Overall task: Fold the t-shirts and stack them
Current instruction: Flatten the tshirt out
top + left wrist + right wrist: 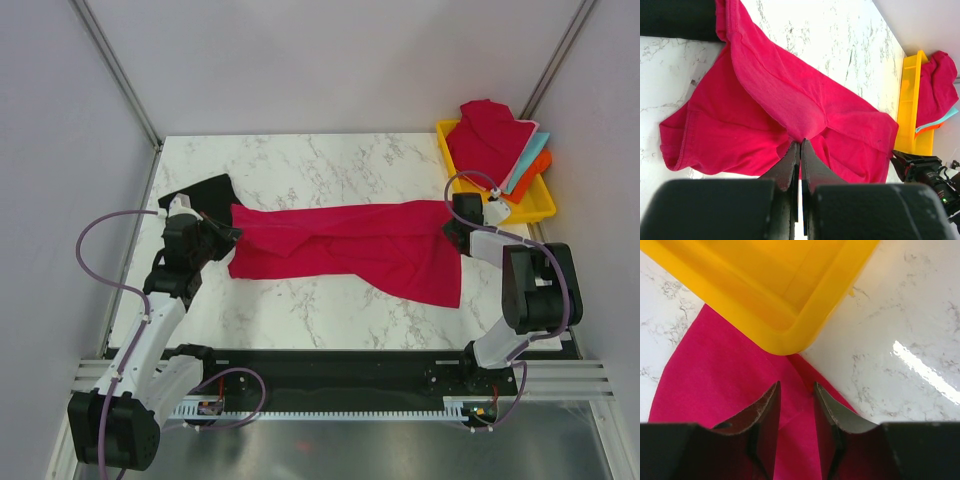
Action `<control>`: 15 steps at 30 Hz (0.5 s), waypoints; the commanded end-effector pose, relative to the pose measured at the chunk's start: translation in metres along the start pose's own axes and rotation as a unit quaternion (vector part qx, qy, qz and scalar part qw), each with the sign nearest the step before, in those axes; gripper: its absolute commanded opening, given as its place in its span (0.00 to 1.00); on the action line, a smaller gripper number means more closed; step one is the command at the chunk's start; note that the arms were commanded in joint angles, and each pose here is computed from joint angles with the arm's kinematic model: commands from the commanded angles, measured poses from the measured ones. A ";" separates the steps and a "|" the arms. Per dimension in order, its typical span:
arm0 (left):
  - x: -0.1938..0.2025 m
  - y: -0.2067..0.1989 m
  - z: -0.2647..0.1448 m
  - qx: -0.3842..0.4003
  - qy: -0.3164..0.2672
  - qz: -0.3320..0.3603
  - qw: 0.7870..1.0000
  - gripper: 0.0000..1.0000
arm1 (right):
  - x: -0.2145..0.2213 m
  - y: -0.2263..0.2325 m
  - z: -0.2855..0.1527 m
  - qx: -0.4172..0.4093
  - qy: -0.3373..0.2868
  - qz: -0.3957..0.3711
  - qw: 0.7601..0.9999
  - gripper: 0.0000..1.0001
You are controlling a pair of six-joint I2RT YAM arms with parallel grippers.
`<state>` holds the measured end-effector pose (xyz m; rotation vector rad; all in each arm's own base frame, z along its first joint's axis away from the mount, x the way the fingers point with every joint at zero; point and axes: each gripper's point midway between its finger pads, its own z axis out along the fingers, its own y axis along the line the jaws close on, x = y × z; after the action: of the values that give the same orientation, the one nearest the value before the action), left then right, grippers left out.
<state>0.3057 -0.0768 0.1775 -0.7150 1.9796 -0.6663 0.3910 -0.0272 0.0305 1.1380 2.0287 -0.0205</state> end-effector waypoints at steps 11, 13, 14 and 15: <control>-0.006 -0.004 0.001 0.009 -0.008 0.010 1.000 0.02 | -0.006 0.018 0.005 -0.027 -0.002 0.018 0.999 0.45; -0.005 -0.004 0.000 0.009 -0.007 0.009 1.000 0.02 | -0.008 0.020 0.004 -0.031 -0.005 0.016 0.999 0.34; -0.005 -0.005 0.000 0.010 -0.007 0.009 1.000 0.02 | -0.008 0.020 0.004 -0.032 -0.005 0.016 0.999 0.31; -0.005 -0.004 0.000 0.010 -0.007 0.010 1.000 0.02 | -0.010 0.020 0.002 -0.033 -0.008 0.016 0.999 0.25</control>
<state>0.3058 -0.0773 0.1767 -0.7146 1.9831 -0.6680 0.3964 -0.0223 0.0279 1.1321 2.0325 0.0194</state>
